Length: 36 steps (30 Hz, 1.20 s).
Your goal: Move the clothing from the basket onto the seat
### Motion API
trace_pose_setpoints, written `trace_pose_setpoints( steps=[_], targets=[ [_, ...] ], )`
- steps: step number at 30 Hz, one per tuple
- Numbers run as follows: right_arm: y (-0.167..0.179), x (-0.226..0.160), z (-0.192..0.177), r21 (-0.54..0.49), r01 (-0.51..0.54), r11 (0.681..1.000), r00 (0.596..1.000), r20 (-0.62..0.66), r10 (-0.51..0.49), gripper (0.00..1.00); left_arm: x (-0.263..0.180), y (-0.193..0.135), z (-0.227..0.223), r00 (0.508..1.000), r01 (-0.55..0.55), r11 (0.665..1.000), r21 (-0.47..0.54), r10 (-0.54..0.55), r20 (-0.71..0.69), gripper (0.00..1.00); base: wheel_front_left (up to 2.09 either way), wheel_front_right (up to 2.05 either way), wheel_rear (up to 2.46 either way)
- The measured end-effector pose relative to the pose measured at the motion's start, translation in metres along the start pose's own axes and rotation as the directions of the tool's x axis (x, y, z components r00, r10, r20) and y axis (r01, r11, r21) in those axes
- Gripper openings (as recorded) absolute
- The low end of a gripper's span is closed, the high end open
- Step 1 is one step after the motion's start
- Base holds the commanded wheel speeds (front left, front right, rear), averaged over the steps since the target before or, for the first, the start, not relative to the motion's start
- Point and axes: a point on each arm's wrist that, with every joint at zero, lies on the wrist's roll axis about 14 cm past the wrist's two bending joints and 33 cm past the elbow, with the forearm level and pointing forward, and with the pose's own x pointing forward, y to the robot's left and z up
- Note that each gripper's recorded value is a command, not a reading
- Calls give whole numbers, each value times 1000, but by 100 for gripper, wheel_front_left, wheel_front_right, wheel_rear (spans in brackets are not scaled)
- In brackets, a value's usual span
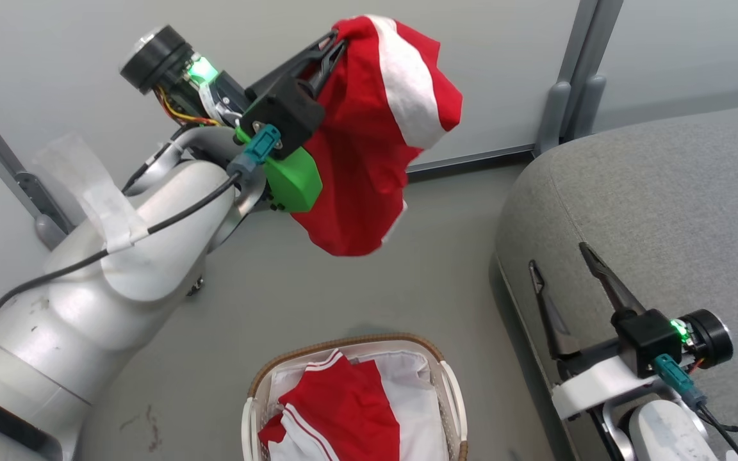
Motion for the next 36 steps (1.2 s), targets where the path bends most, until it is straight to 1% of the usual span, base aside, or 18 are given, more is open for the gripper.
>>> trace_pose_setpoints(
  steps=[3, 8, 11, 13, 15, 21, 24, 28, 31, 36],
  targets=[
    [13, 4, 6, 6, -39, 999, 999, 19, 39, 100, 3, 9, 12, 1000, -11, 1000, 24, 11, 20, 0, 0, 0, 0],
    [35, 16, 19, 14, -111, 994, 992, 61, 110, 100, 8, 11, 16, 1000, -8, 1000, 28, 8, 24, 0, 0, 0, 0],
    [57, 23, 23, 23, -180, 983, 981, 75, 178, 100, 10, 11, 17, 1000, -7, 1000, 28, 6, 25, 0, 0, 0, 0],
    [73, 26, 24, 45, -229, 972, 971, 78, 225, 100, 11, 8, 19, 1000, -3, 1000, 20, 2, 27, 0, 0, 0, 0],
    [82, 30, 25, 54, -257, 965, 964, 84, 252, 100, 11, 4, 23, 999, 3, 1000, 14, -4, 37, 0, 0, 0, 0],
    [96, 48, 38, 53, -310, 949, 946, 119, 302, 100, 11, -8, 36, 997, 33, 999, 10, -33, 64, 0, 0, 0, 0],
    [109, 57, 40, 64, -348, 935, 933, 122, 339, 100, 11, -15, 43, 996, 44, 999, 4, -44, 74, 0, 0, 0, 0],
    [116, 66, 44, 70, -372, 926, 923, 131, 361, 100, 10, -19, 47, 996, 52, 999, -2, -52, 77, 0, 0, 0, 0],
    [113, 75, 53, 69, -368, 927, 922, 153, 355, 100, 9, -24, 50, 994, 64, 998, -17, -63, 85, 0, 0, 0, 0],
    [107, 85, 60, 59, -353, 934, 925, 168, 340, 100, 6, -33, 51, 993, 74, 993, -91, -65, 97, 0, 0, 0, 0]
  ],
)
